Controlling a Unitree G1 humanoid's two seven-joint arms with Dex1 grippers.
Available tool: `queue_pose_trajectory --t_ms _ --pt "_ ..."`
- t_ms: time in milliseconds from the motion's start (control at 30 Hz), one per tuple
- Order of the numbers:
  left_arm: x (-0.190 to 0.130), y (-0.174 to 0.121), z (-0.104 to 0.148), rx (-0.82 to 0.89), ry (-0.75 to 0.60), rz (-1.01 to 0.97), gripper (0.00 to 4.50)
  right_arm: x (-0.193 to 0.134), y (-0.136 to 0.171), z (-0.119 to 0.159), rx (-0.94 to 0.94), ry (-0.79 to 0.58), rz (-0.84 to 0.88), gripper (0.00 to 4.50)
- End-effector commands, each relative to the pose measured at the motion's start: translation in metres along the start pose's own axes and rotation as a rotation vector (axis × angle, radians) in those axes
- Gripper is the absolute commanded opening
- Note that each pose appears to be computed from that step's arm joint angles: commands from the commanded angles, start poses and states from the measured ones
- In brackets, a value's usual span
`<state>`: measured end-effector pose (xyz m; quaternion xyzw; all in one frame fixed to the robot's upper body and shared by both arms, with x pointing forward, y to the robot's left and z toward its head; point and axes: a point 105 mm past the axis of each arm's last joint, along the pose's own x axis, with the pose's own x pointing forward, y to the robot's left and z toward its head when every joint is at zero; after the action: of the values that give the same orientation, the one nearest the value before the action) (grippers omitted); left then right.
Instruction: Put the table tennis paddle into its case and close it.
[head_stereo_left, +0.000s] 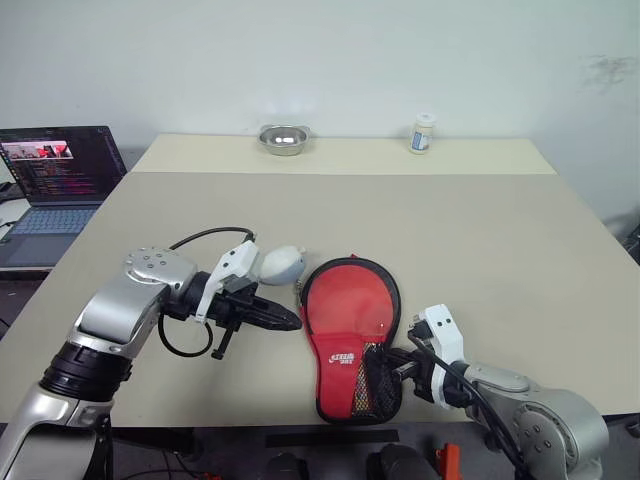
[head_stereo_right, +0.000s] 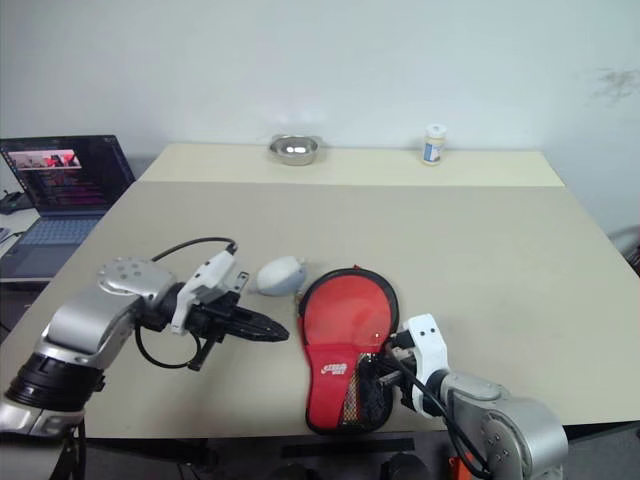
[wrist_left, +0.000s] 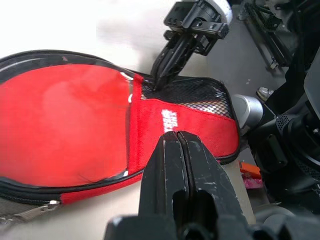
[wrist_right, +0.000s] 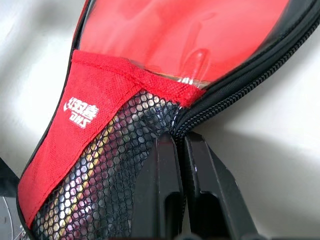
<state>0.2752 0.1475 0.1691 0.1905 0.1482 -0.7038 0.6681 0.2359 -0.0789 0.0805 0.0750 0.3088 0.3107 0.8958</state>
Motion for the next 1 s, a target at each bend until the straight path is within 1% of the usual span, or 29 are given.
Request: queue_pose_trajectory --t_ms 33,333,367,400,467,567,600,667,733,800,867,933,1000 --pt "0.000 0.000 0.008 0.051 0.011 -0.046 0.00 -0.005 0.003 -0.003 0.001 -0.003 0.003 0.01" --pt "0.006 0.004 0.011 0.065 0.000 -0.048 0.00 -0.004 -0.005 -0.003 0.030 -0.013 -0.032 0.01" --pt "0.006 0.005 0.012 0.067 -0.002 -0.046 0.00 -0.004 -0.006 -0.003 0.032 -0.015 -0.037 0.40" --pt "0.007 0.005 0.012 0.068 -0.003 -0.045 0.00 -0.005 -0.006 -0.003 0.032 -0.015 -0.038 0.53" --pt "0.008 0.005 0.012 0.070 -0.006 -0.045 0.00 -0.007 -0.008 -0.001 0.014 -0.020 -0.054 1.01" --pt "0.009 0.005 0.013 0.067 -0.011 -0.044 0.00 -0.011 -0.010 0.003 -0.046 -0.023 -0.066 2.05" --pt "0.010 0.005 0.013 0.068 -0.014 -0.044 0.00 -0.014 -0.008 0.006 -0.099 -0.020 -0.057 2.40" --pt "0.010 0.006 0.013 0.069 -0.019 -0.042 0.00 -0.022 -0.003 0.013 -0.205 -0.017 -0.029 3.04" --pt "0.010 0.006 0.016 0.057 -0.041 -0.036 0.00 -0.033 0.014 0.024 -0.304 -0.043 0.088 3.72" --pt "0.010 0.007 0.018 0.049 -0.055 -0.031 0.00 -0.042 0.023 0.036 -0.416 -0.060 0.165 4.43" --pt "0.010 0.009 0.019 0.041 -0.063 -0.021 0.00 -0.048 0.027 0.051 -0.487 -0.089 0.219 4.48" --pt "0.009 0.010 0.019 0.031 -0.072 -0.013 0.00 -0.050 0.034 0.071 -0.523 -0.150 0.283 4.48" --pt "0.007 0.009 0.018 0.000 -0.069 -0.019 0.00 -0.044 0.038 0.086 -0.544 -0.192 0.312 4.48"
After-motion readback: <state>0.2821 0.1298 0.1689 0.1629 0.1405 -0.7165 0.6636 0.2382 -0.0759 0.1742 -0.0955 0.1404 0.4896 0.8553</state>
